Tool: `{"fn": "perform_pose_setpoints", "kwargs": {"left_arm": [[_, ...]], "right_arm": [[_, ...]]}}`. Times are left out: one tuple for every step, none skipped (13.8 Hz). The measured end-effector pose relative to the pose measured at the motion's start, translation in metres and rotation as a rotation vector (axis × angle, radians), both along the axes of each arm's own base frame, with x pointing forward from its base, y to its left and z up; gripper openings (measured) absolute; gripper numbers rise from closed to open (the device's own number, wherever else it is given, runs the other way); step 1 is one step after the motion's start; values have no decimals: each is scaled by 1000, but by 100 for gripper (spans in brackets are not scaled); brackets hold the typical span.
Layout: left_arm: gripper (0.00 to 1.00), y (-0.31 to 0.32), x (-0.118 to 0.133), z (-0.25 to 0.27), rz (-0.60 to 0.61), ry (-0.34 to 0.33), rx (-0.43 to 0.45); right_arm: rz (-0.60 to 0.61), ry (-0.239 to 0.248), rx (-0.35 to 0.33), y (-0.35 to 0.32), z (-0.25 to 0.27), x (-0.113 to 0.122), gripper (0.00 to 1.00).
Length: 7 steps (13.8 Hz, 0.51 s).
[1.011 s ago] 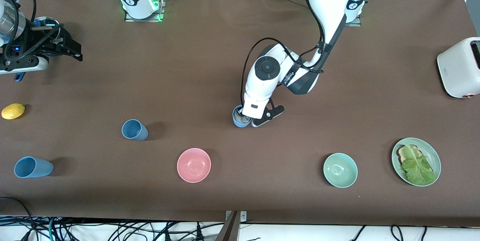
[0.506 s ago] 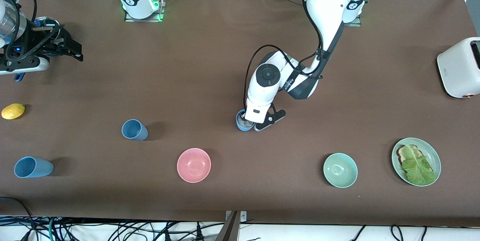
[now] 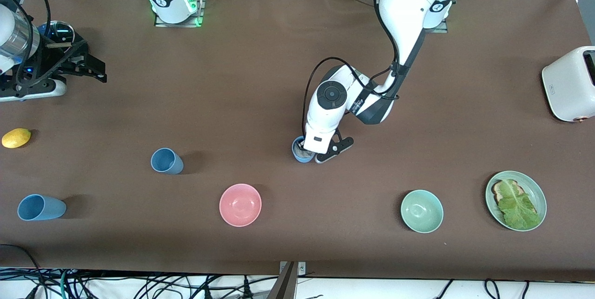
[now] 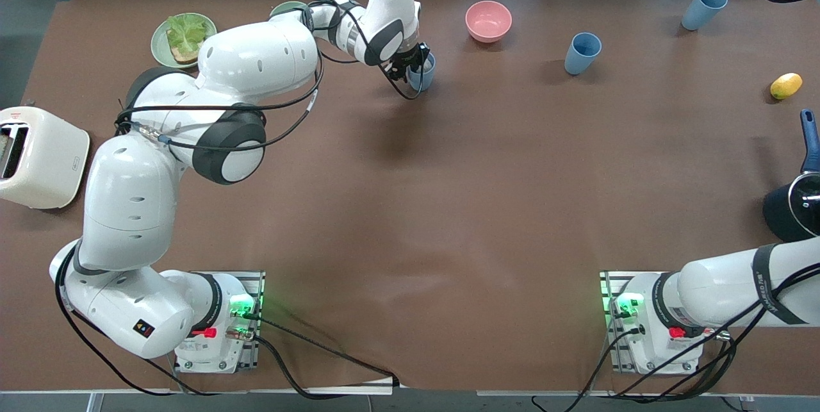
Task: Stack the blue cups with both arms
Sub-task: 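Lower the tissue cup with the left gripper while the right gripper reaches the blue cup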
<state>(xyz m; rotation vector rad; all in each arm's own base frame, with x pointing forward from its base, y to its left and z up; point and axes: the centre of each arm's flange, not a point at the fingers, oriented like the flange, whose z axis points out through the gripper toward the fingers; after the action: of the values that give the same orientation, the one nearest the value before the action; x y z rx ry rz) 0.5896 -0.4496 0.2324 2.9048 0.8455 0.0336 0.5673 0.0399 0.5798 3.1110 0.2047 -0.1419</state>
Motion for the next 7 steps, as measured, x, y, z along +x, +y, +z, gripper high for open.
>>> {"fn": "perform_pose_setpoints", "kwargs": {"left_arm": [[51,1,1,0,1,-1,1],[60,2,2,0,1,-4,4],[71,3,3,0,-8,-13,15],[80,4,3,0,-26,-28,33],[91,4,4,0,-43,-43,50],[99,4,4,1,-61,-53,61],[100,4,4,2,-87,-60,66]], "right_arm": [[0,-1,1,0,-4,3,100],[0,-5,2,0,-10,8,100],[1,-9,4,0,-20,15,100],[1,-15,6,1,-30,23,100],[2,-23,9,1,-41,31,100],[2,-28,11,1,-53,39,100],[3,-28,13,2,-64,45,100]]}}
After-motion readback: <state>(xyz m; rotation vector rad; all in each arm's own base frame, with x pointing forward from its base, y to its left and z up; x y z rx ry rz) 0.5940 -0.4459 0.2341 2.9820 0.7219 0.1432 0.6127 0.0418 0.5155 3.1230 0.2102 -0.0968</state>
